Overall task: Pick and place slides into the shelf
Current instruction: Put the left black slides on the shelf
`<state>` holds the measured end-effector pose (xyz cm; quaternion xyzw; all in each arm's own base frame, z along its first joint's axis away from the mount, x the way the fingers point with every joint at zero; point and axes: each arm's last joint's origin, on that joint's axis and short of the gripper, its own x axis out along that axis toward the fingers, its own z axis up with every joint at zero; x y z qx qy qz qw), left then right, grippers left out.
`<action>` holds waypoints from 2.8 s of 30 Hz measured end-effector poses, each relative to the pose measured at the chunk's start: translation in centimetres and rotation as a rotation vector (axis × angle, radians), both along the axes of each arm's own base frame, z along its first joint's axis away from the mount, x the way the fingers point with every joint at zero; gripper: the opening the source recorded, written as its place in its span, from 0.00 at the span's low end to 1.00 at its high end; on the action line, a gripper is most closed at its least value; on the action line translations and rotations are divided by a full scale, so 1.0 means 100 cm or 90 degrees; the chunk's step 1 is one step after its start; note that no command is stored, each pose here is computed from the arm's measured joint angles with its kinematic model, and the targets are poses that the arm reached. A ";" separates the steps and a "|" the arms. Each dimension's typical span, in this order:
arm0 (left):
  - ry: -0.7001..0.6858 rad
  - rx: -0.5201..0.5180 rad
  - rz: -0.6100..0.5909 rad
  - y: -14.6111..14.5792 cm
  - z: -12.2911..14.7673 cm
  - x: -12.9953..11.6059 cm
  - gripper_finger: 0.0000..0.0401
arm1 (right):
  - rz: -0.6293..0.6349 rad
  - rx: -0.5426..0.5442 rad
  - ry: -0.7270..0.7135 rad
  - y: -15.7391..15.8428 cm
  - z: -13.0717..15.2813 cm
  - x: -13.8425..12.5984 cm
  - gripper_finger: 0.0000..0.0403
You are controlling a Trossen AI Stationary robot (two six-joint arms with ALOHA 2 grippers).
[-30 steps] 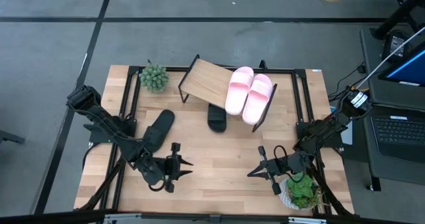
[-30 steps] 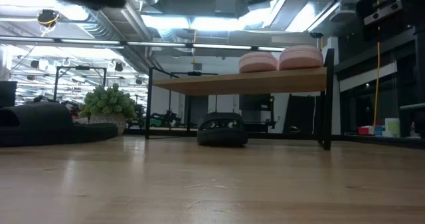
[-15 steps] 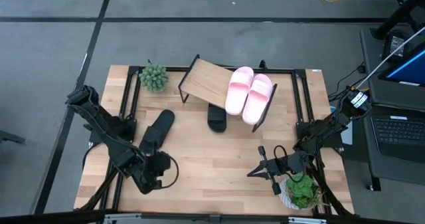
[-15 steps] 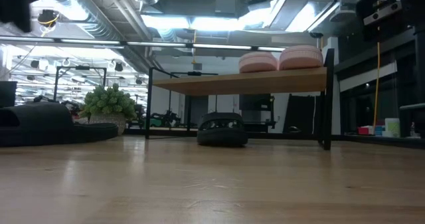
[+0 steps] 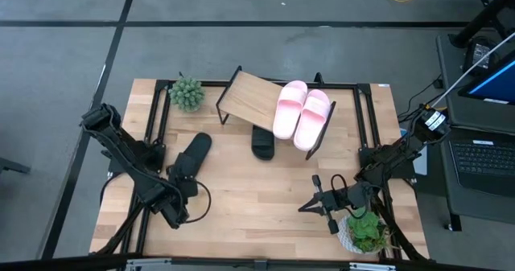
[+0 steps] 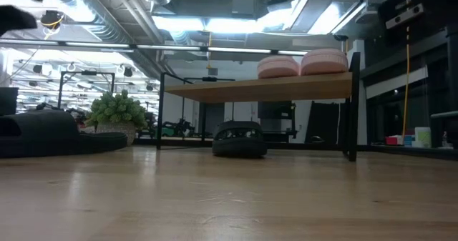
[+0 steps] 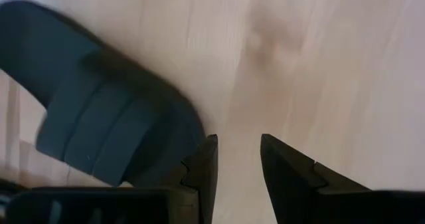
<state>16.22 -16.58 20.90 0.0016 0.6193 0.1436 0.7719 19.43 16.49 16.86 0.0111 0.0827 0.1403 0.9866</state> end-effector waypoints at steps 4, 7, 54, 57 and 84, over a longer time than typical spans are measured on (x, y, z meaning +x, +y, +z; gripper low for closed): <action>0.027 0.022 -0.011 0.004 -0.013 -0.009 0.26 | -0.009 -0.001 0.000 -0.003 0.000 0.002 0.03; 0.037 0.036 -0.018 0.005 -0.021 -0.015 0.26 | -0.014 -0.001 0.002 -0.004 0.000 0.004 0.03; 0.066 0.022 0.004 0.014 -0.051 -0.028 0.26 | -0.021 -0.002 0.004 -0.007 -0.001 0.005 0.03; 0.042 0.035 0.020 0.016 -0.051 -0.026 0.26 | -0.022 -0.001 0.004 -0.007 -0.001 0.005 0.03; 0.032 0.041 0.052 0.020 -0.051 -0.022 0.48 | -0.022 -0.001 0.004 -0.007 -0.001 0.005 0.03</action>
